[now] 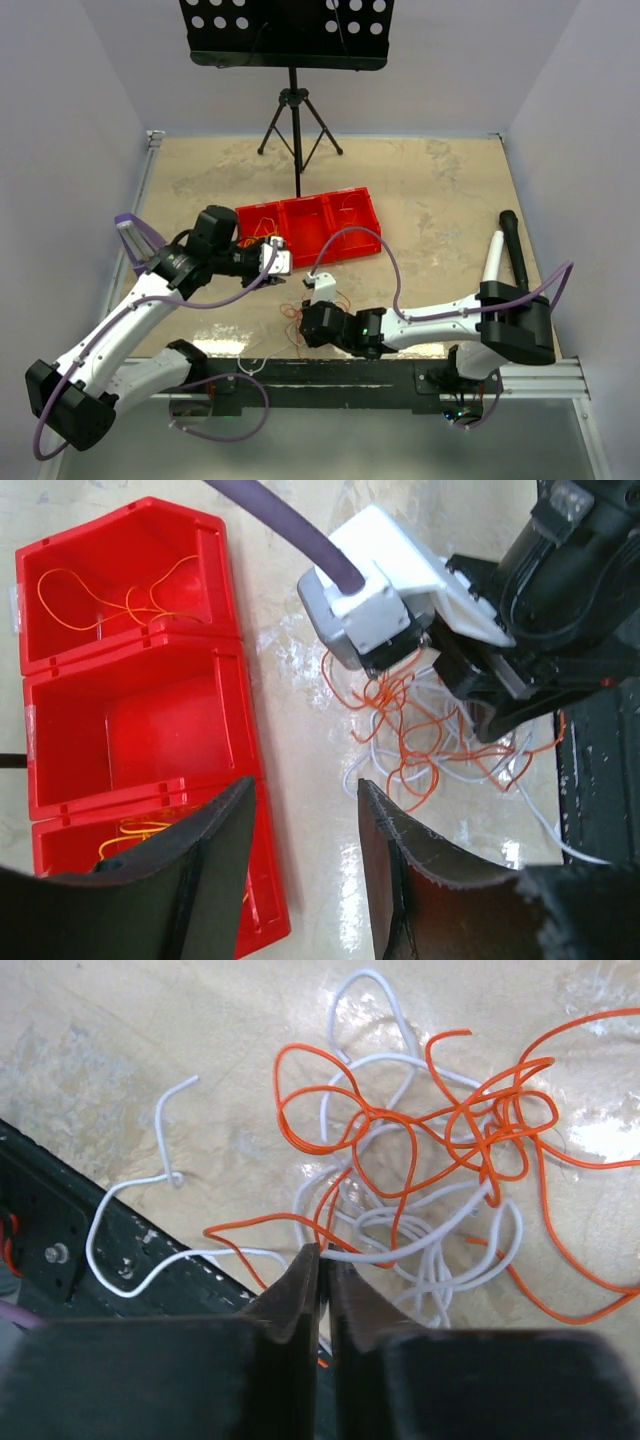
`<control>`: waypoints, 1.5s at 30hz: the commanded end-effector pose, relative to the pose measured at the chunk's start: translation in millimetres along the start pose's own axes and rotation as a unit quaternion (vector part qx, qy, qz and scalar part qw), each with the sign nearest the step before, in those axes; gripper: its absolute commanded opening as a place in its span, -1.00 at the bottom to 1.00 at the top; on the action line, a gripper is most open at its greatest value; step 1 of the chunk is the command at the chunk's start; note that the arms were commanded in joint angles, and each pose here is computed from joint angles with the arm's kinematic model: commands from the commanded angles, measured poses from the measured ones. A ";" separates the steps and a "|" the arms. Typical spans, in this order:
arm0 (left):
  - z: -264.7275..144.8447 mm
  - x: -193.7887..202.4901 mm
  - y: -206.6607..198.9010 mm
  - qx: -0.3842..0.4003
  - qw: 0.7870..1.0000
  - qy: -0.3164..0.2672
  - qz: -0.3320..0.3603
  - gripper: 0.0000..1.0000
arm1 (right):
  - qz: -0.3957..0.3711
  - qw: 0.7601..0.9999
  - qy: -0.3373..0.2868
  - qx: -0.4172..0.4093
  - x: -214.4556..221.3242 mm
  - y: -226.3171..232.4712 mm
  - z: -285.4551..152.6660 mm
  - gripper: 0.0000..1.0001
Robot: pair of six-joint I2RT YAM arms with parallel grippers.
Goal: Untangle the cables
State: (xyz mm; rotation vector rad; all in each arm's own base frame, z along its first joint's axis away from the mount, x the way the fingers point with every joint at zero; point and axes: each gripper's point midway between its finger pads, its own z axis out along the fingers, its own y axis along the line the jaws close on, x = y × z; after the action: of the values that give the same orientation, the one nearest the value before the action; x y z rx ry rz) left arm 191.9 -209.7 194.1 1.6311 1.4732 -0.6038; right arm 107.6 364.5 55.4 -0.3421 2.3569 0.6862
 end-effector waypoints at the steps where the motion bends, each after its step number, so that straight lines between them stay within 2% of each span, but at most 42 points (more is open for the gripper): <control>1: -3.2 -31.6 7.0 -0.009 0.998 -0.058 -0.026 0.03 | 0.011 0.997 -0.064 -0.048 -52.3 40.4 -20.3 -1.00; 4: 0.9 -52.7 15.2 -0.020 0.991 -0.112 -0.068 0.29 | 0.003 0.995 -0.082 -0.062 -72.2 49.1 -44.3 -1.00; 9: 3.3 -87.2 2.3 0.044 0.974 -0.196 -0.108 0.43 | 0.004 0.989 -0.111 -0.093 -100.6 54.0 -85.6 -1.00; 12: 6.7 -87.2 -10.6 0.085 0.969 -0.204 -0.114 0.43 | 0.006 0.985 -0.132 -0.107 -115.2 55.3 -105.2 -1.00; 17: 6.1 -78.5 -20.9 0.097 0.971 -0.195 -0.095 0.46 | 0.008 0.982 -0.167 -0.090 -140.0 48.8 -126.5 -1.00; 23: 2.3 -78.2 -13.2 0.058 0.974 -0.193 -0.099 0.54 | -0.007 0.974 -0.210 -0.082 -179.7 58.1 -155.5 -1.00; 28: -6.2 -105.9 -2.7 0.048 0.960 -0.242 -0.130 0.64 | -0.007 0.966 -0.226 -0.128 -198.7 80.9 -174.6 -1.00; 32: 0.0 -110.0 -2.5 0.067 0.944 -0.263 -0.185 0.64 | -0.001 0.955 -0.237 -0.177 -206.5 99.7 -184.9 -1.00; 37: -1.8 -116.0 -8.3 0.081 0.929 -0.296 -0.206 0.62 | 0.009 0.939 -0.258 -0.229 -220.4 120.3 -199.7 -1.00; 45: -3.2 -108.9 -42.7 0.154 0.924 -0.288 -0.200 0.55 | 0.018 0.912 -0.284 -0.297 -246.8 142.6 -210.3 -1.00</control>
State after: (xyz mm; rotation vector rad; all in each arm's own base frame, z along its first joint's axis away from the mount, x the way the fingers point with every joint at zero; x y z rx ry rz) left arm 173.9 -264.7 270.5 1.0573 1.3825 -1.2995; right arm 138.2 335.1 283.7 -0.4186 1.9302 0.8339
